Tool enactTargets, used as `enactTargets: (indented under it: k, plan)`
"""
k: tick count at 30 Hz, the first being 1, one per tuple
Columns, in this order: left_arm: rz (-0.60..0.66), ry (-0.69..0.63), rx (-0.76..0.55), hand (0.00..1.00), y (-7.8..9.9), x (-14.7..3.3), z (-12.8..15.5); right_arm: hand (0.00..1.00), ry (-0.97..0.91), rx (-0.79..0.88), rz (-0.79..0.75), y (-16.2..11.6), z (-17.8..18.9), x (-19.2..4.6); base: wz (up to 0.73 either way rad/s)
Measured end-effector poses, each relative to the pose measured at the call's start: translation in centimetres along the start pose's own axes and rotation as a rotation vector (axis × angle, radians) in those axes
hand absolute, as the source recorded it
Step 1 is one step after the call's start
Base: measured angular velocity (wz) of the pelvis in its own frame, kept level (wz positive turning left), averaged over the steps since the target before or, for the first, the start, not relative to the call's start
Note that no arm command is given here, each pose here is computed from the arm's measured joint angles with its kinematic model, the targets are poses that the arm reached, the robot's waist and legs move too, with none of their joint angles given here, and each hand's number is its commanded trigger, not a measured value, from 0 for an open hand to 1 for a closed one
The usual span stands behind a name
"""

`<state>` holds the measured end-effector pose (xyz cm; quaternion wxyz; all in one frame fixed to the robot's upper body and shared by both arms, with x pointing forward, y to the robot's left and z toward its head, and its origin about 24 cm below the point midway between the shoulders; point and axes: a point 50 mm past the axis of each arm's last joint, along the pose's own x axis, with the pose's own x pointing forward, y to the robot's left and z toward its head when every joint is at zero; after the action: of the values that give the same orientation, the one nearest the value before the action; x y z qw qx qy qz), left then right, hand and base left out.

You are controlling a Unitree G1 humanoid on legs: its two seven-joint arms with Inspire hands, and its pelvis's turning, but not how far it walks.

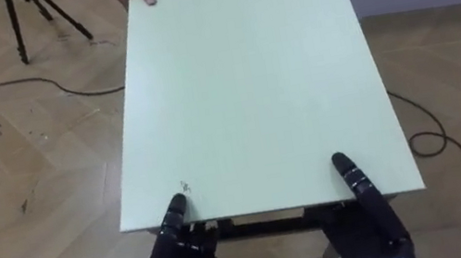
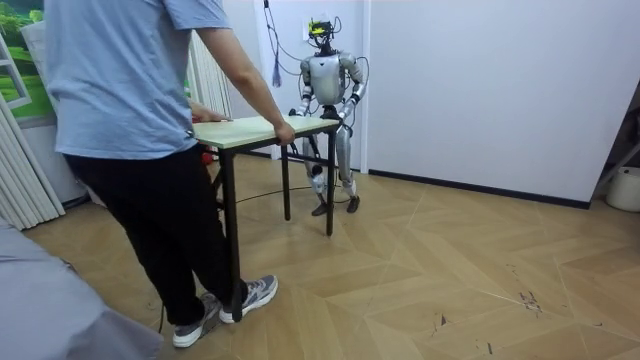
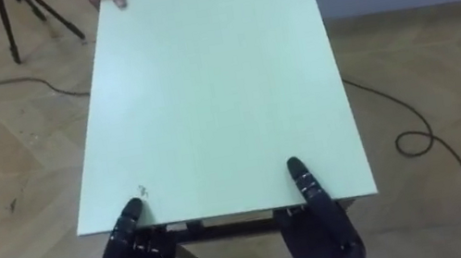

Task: Move table with human

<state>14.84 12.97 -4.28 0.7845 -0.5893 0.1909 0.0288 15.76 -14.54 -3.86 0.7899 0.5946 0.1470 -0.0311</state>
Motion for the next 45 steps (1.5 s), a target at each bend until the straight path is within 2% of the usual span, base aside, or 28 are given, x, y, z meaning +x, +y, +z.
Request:
enactTargets:
  k: [3, 11, 16, 20, 35, 45]
  plan:
    - [0.013, 0.004, -0.002, 1.0, 0.2, 0.5, -0.1, 1.0, -0.006, -0.028, -0.003, -0.1, 0.6, 0.4, -0.23]
    - [0.068, 0.049, -0.008, 1.0, 1.9, -1.0, -0.6, 1.0, 0.02, -0.011, -0.065, -1.6, 0.0, -1.4, 0.33]
    - [0.063, 0.072, 0.009, 1.0, 1.4, -0.5, -1.0, 1.0, 0.001, 0.02, -0.095, -2.1, 0.3, -2.0, 0.56]
    - [0.048, 0.068, 0.018, 1.0, 1.1, -0.5, -0.7, 1.0, 0.004, 0.049, -0.106, -1.8, 0.2, -2.0, -0.19]
    - [-0.053, -0.003, 0.095, 1.0, -1.2, 0.6, 1.5, 1.0, -0.002, 0.079, -0.003, 0.6, -0.2, 0.0, -0.14]
    - [-0.032, -0.004, 0.102, 1.0, -0.7, 0.2, 1.5, 1.0, 0.016, 0.08, -0.021, 0.2, -0.6, 0.0, -0.15]
